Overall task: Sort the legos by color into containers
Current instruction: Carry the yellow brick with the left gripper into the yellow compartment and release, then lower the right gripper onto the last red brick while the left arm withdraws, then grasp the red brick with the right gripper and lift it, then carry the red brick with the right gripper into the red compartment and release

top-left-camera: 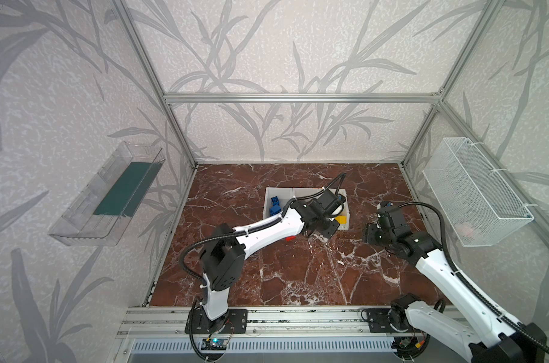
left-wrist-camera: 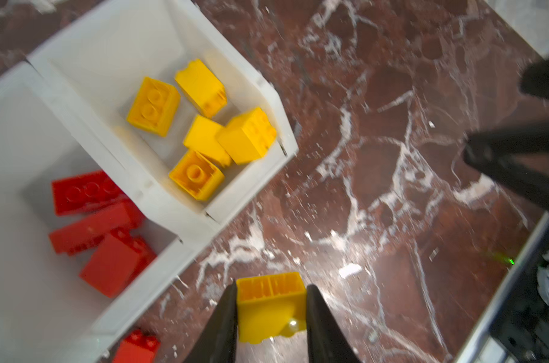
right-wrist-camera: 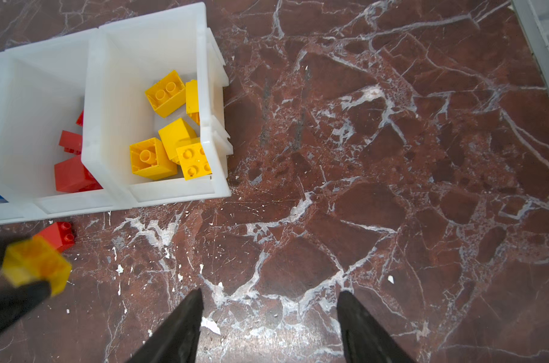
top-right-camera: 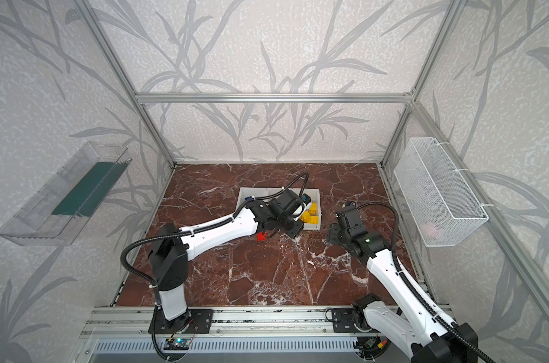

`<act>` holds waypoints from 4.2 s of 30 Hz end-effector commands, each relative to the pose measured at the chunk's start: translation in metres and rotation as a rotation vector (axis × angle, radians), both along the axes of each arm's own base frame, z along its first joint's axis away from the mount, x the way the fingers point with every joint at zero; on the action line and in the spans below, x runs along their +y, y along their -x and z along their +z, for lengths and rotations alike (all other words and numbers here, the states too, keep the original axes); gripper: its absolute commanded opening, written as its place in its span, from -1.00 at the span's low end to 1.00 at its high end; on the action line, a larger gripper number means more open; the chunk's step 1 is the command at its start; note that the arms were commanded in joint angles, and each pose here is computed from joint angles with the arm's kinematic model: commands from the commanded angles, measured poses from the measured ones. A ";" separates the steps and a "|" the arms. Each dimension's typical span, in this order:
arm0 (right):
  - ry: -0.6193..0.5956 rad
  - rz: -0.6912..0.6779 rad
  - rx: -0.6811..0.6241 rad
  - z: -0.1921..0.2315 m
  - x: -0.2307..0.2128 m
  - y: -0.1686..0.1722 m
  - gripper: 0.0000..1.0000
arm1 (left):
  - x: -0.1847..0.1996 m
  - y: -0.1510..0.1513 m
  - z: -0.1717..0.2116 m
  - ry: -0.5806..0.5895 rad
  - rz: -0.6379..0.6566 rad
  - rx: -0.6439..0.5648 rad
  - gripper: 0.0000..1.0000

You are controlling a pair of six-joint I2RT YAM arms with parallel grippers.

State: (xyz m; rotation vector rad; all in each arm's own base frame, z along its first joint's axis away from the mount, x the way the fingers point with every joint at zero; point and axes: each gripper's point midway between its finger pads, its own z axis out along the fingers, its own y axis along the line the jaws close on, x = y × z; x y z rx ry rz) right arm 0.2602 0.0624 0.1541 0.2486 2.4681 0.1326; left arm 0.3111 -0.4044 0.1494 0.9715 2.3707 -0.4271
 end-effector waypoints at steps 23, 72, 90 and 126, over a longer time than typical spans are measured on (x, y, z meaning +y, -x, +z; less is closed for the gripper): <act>-0.027 0.103 0.038 -0.002 0.010 0.008 0.39 | 0.004 -0.103 0.041 0.199 0.141 -0.017 0.25; 0.173 0.569 0.269 -0.126 0.303 -0.036 0.38 | 0.308 0.072 0.001 0.420 0.813 -0.178 0.43; 0.220 0.537 0.277 -0.147 0.299 -0.044 -0.07 | 0.307 0.073 0.000 0.427 0.812 -0.167 0.43; 0.146 0.512 0.058 -0.016 0.247 -0.096 -0.18 | 0.312 0.070 -0.003 0.421 0.844 -0.183 0.43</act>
